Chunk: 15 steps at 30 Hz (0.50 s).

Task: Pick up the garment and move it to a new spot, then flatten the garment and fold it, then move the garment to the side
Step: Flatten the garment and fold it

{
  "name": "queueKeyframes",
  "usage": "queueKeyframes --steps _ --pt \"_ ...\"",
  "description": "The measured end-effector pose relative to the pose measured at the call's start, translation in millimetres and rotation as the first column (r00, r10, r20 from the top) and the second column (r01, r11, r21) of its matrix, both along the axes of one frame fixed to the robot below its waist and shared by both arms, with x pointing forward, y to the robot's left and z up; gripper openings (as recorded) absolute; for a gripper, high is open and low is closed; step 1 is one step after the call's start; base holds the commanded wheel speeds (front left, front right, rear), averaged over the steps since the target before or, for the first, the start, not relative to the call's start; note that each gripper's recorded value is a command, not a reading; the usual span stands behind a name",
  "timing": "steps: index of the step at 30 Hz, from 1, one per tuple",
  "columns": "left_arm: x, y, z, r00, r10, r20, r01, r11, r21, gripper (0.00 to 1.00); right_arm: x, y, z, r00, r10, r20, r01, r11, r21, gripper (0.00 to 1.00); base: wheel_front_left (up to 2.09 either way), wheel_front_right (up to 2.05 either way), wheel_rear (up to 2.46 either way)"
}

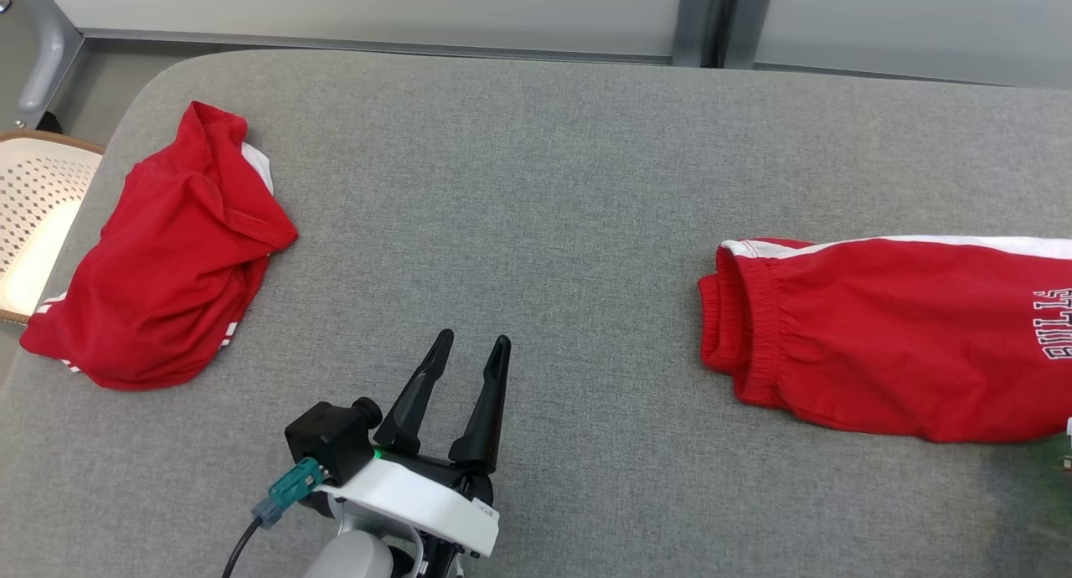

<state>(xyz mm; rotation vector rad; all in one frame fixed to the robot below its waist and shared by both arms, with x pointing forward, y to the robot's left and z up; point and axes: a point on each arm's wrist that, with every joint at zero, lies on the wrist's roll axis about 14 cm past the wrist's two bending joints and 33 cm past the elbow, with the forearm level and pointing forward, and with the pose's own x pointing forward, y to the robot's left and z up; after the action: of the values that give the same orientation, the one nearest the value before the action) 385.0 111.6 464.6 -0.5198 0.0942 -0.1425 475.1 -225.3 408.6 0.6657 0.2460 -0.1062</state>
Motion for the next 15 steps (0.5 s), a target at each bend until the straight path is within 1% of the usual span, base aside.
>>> queueKeyframes --steps 2,3,6,9,11,13,15 --pt "0 -2 0 1.0 -0.004 0.001 0.004 1.0 -0.001 1.0 -5 -14 0 0.999 -0.043 0.005 0.043 0.999 -0.027 0.0 0.0 0.0 0.0" --pt "-2 -3 -1 1.0 -0.007 -0.004 0.007 1.0 -0.001 1.0 -6 -14 -1 0.999 -0.05 0.006 0.05 0.998 -0.032 0.0 0.0 0.0 0.0" --pt "-2 -4 -3 1.0 -0.012 -0.007 0.012 1.0 0.002 1.0 3 -1 11 0.999 -0.02 0.048 0.022 0.999 -0.038 0.0 0.0 0.0 0.0" --pt "-3 1 -2 1.0 0.001 -0.005 -0.001 1.0 0.003 1.0 18 31 34 0.99 0.053 0.128 -0.052 0.999 -0.014 0.0 0.0 0.0 0.0" --pt "-4 3 -1 1.0 0.008 -0.005 -0.008 1.0 0.003 1.0 22 59 49 0.976 0.127 0.175 -0.127 0.992 -0.01 0.0 0.0 0.0 0.0" --pt "-6 5 -1 1.0 0.016 -0.008 -0.016 1.0 -0.001 1.0 23 86 61 0.956 0.205 0.209 -0.207 0.978 -0.012 0.0 0.0 0.0 0.0" --pt "-8 7 -1 1.0 0.023 -0.007 -0.023 1.0 0.001 1.0 19 113 70 0.931 0.28 0.233 -0.288 0.958 -0.001 0.0 0.0 0.0 0.0"
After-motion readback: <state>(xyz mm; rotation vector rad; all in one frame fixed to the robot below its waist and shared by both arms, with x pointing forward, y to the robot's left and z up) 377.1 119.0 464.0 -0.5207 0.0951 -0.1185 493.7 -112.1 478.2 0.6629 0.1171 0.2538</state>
